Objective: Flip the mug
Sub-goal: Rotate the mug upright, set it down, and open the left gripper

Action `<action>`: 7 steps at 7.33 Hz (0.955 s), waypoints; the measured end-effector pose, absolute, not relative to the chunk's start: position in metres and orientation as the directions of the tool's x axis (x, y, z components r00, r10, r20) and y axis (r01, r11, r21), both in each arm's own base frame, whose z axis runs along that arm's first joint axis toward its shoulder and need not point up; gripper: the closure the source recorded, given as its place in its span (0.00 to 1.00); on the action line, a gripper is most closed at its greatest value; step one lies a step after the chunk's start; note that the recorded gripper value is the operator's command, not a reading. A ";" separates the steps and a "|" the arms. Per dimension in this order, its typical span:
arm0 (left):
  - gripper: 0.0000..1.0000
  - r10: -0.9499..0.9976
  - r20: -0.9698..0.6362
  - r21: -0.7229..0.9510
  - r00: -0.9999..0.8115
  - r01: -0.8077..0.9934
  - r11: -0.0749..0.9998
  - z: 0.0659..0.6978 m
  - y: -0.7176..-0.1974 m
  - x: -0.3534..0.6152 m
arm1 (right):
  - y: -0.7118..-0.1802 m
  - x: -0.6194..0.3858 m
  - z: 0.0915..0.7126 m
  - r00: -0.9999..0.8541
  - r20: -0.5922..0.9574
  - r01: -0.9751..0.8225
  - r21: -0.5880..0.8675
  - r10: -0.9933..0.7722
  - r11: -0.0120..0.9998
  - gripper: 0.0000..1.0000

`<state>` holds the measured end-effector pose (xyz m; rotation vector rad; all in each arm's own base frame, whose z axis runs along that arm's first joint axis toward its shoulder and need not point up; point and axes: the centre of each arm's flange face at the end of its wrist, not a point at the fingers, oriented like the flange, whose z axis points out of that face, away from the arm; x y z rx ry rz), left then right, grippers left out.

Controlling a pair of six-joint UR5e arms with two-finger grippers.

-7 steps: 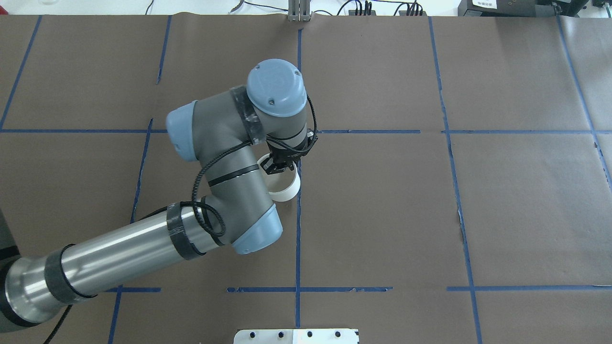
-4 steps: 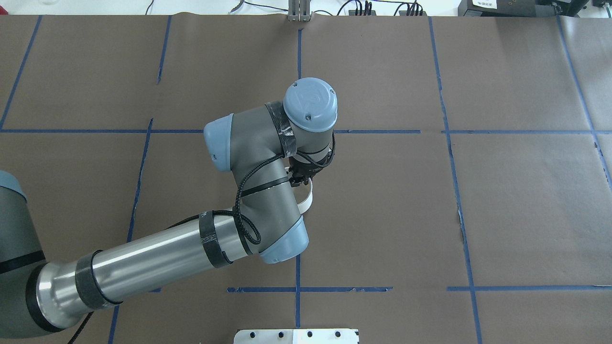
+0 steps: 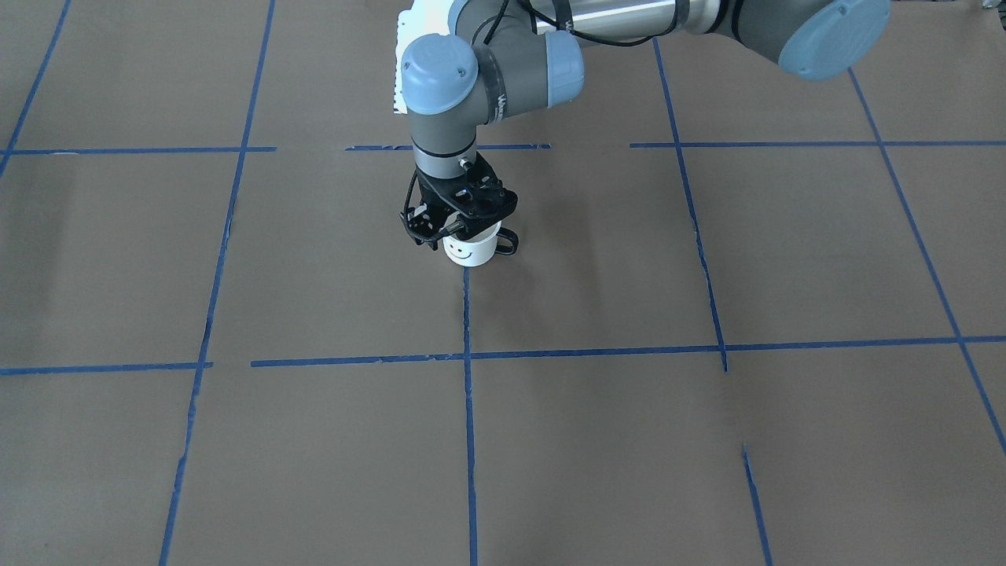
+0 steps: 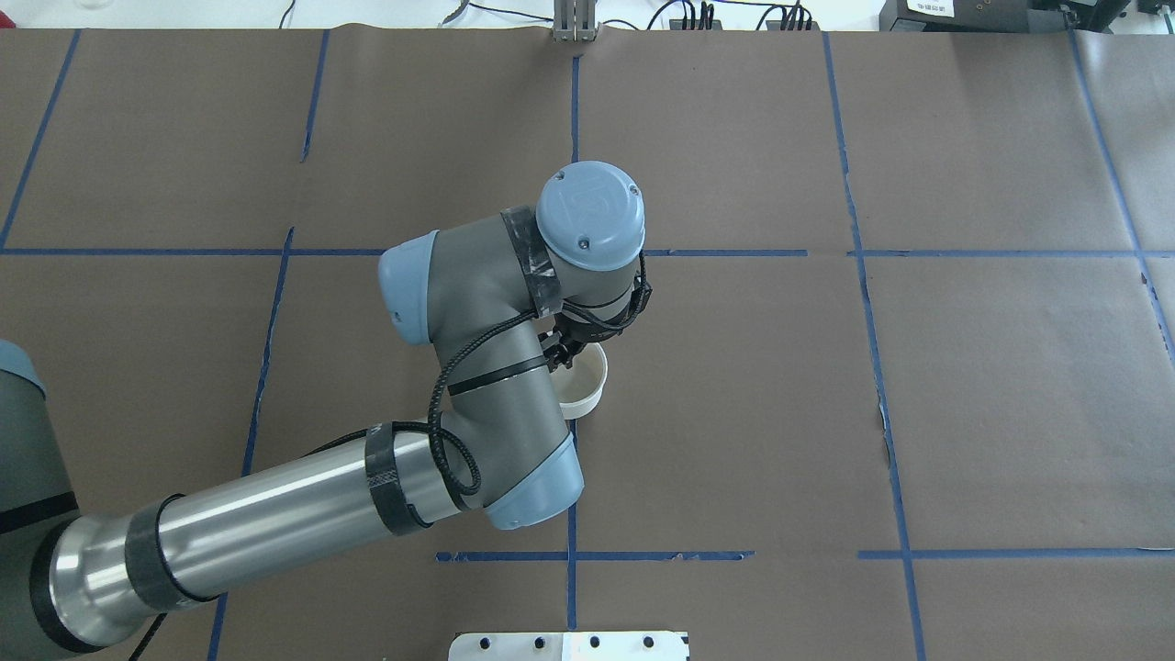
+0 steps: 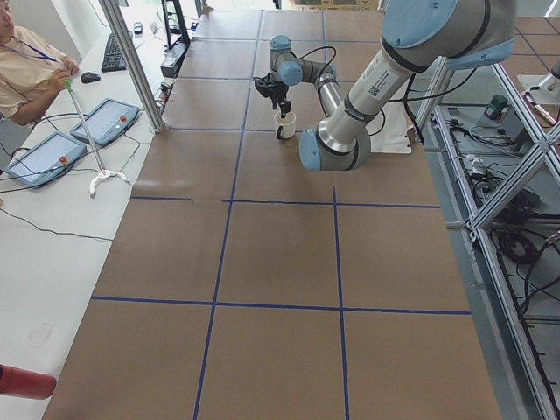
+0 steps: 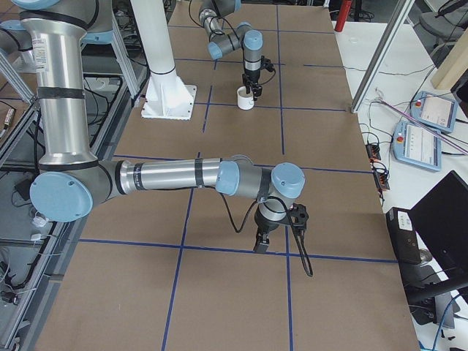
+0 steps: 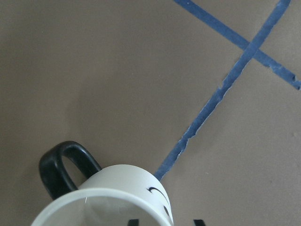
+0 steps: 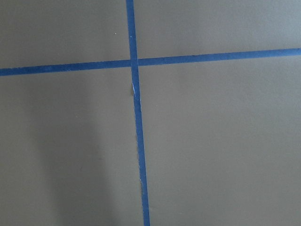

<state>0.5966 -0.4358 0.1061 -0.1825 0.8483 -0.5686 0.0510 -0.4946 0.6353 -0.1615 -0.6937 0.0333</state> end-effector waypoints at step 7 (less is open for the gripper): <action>0.00 -0.015 -0.722 0.110 0.691 0.136 0.985 0.325 -0.491 0.244 | -0.495 0.051 0.635 0.769 0.634 0.023 -0.159 0.084 0.987 0.00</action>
